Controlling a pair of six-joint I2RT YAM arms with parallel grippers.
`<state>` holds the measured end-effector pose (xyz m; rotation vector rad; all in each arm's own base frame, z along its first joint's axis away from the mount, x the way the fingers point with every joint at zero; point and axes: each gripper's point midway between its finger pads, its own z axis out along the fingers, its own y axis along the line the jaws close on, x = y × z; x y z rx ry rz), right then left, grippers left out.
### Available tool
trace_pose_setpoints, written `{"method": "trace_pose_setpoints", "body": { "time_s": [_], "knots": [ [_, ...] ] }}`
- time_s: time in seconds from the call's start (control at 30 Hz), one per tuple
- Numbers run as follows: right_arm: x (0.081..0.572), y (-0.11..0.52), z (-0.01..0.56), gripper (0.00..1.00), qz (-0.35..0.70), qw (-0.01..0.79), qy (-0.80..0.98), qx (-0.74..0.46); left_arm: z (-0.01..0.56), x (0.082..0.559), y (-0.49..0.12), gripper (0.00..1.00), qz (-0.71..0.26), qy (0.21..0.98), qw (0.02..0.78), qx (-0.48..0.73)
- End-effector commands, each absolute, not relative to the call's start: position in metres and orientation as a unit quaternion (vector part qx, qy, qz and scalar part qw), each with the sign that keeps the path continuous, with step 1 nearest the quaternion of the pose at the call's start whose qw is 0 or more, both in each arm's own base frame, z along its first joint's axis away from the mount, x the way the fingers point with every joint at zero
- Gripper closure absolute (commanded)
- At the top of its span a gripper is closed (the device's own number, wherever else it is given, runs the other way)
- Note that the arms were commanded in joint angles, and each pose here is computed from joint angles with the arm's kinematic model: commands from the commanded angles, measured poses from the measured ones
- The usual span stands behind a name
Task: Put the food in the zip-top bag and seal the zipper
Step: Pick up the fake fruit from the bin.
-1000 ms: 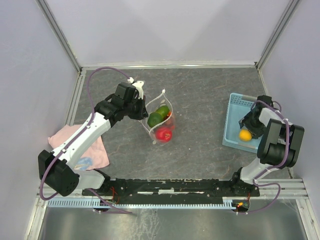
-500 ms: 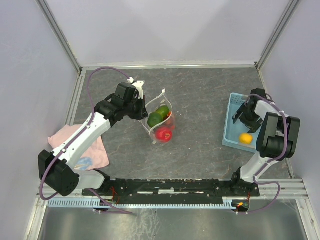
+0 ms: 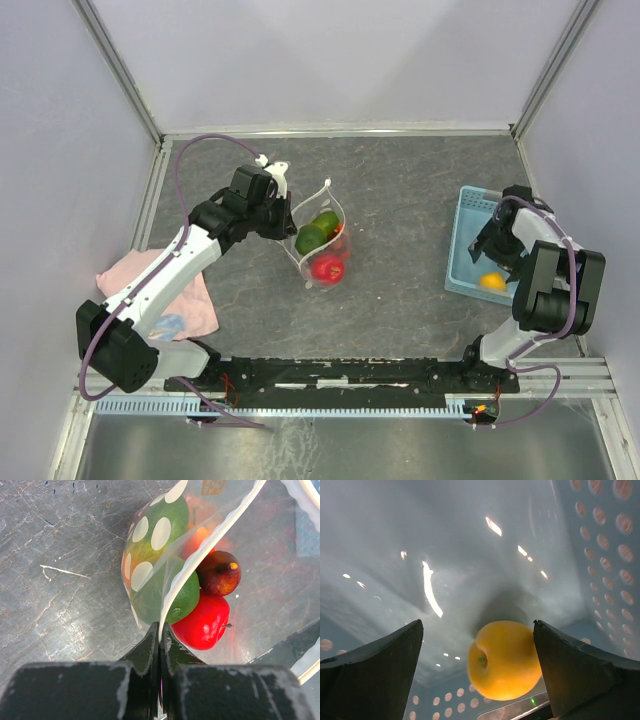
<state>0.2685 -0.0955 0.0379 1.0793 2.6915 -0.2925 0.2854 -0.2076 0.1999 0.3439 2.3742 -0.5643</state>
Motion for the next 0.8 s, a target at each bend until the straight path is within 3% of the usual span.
{"method": "trace_pose_setpoints", "body": {
  "time_s": [0.0,0.2,0.5,0.77],
  "knots": [
    [0.256,-0.087,0.036,0.0,-0.087,0.102,0.917,0.376,0.22,0.286,-0.215,0.97,-0.244,0.892,0.356,0.134],
    [0.25,-0.074,0.026,0.08,-0.058,0.089,0.921,0.374,0.221,0.285,-0.215,0.97,-0.245,0.892,0.356,0.133],
    [0.249,-0.058,0.02,0.1,-0.015,0.079,0.927,0.366,0.223,0.284,-0.215,0.97,-0.246,0.89,0.359,0.134],
    [0.257,-0.064,0.03,0.33,-0.025,0.111,0.922,0.37,0.223,0.285,-0.214,0.97,-0.244,0.891,0.36,0.132]
  ]
}}
